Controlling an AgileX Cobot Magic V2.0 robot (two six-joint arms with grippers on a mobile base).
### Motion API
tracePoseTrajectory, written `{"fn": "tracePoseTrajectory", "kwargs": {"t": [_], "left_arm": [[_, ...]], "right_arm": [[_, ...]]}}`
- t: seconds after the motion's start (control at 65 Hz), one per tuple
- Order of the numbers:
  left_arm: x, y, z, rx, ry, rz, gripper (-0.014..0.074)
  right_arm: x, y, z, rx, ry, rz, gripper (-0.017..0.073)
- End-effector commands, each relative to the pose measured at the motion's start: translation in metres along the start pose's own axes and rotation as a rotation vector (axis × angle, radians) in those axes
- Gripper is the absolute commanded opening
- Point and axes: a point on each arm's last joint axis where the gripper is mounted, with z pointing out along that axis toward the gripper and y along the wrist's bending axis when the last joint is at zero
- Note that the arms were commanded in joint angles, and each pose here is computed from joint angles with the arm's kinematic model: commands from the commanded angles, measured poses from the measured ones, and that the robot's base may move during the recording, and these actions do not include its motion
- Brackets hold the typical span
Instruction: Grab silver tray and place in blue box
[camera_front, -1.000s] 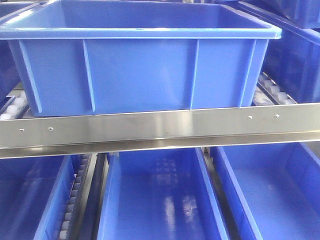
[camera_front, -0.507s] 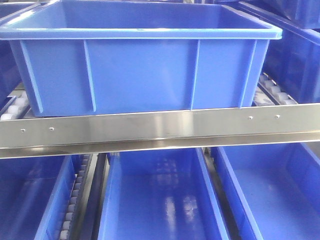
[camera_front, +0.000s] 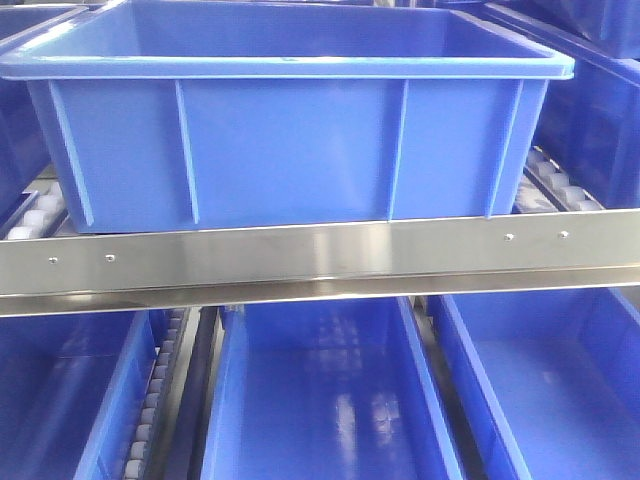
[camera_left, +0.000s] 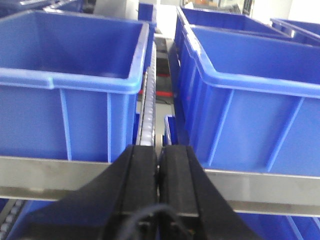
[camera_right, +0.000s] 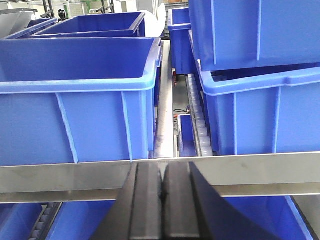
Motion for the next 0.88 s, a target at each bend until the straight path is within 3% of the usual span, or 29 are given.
{"fn": "tracePoseTrajectory", "kwargs": {"t": [0.0, 0.861], "left_arm": [[-0.0050, 0.0004, -0.0017, -0.002, -0.111, -0.007, -0.0006], [-0.0043, 0.0004, -0.0016, -0.002, -0.107, -0.007, -0.0006]], "right_arm": [[-0.0151, 0.0014, -0.0025, -0.007, -0.122, -0.022, 0.0050], [-0.0151, 0.0014, -0.0025, -0.007, -0.122, -0.022, 0.0050]]}}
